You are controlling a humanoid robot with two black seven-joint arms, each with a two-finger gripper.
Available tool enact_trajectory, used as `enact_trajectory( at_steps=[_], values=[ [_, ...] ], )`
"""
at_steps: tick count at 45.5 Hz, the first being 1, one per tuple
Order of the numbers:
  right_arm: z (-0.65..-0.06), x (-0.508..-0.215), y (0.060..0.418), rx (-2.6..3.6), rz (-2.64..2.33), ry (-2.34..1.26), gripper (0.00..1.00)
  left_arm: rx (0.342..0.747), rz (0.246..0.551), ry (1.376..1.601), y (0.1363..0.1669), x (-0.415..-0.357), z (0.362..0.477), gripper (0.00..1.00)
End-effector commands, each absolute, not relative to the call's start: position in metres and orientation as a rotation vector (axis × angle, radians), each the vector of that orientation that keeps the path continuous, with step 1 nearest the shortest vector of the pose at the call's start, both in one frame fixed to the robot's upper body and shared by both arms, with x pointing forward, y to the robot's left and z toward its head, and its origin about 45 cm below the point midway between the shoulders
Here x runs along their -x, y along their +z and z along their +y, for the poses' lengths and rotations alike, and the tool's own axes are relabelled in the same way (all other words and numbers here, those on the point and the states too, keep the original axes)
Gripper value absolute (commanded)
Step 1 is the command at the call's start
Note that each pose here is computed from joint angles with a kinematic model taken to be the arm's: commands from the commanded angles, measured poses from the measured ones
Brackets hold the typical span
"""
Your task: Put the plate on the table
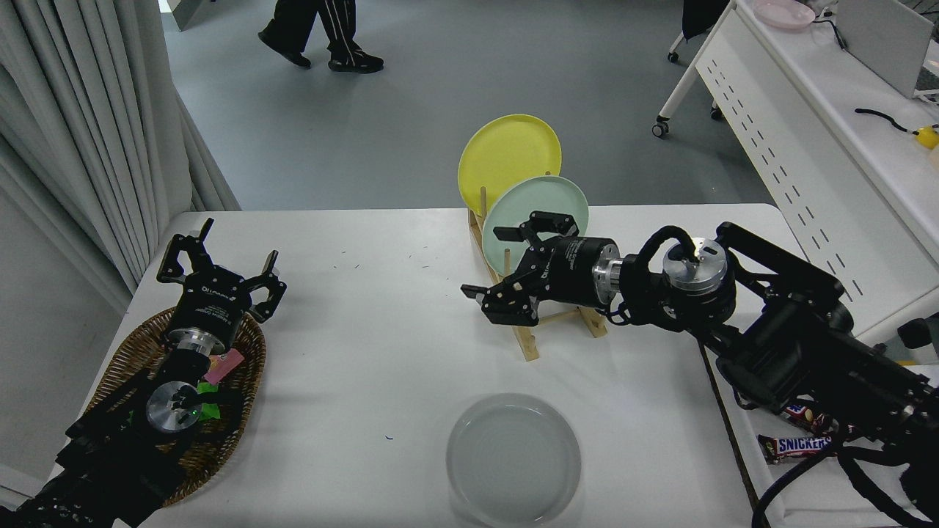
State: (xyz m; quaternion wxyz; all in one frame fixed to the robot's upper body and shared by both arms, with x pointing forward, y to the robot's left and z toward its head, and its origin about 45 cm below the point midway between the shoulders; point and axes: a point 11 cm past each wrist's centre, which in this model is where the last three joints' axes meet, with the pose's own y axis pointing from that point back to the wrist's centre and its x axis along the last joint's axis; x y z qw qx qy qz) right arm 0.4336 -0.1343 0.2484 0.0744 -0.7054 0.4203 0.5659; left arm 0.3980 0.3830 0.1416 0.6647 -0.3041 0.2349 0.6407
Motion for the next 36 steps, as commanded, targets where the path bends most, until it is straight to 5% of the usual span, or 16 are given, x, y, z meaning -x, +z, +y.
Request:
enact_trajectory(
  at_steps=[1,23,36],
  values=[
    [-0.168,-0.45,0.256,2.074,1.418,1.311,1.0,0.687,0.531,1.447,0.1416,-0.398,0.383,1.0],
    [-0.257,-0.434,0.227,1.798,1.622,0.944,1.0,0.687,0.531,1.447,0.1416,-0.398,0.383,1.0],
    [-0.28,-0.403,0.171,1.865,1.713,0.896,1.0,0.687,0.531,1.447,0.1416,-0.398,0.383,1.0]
  ],
)
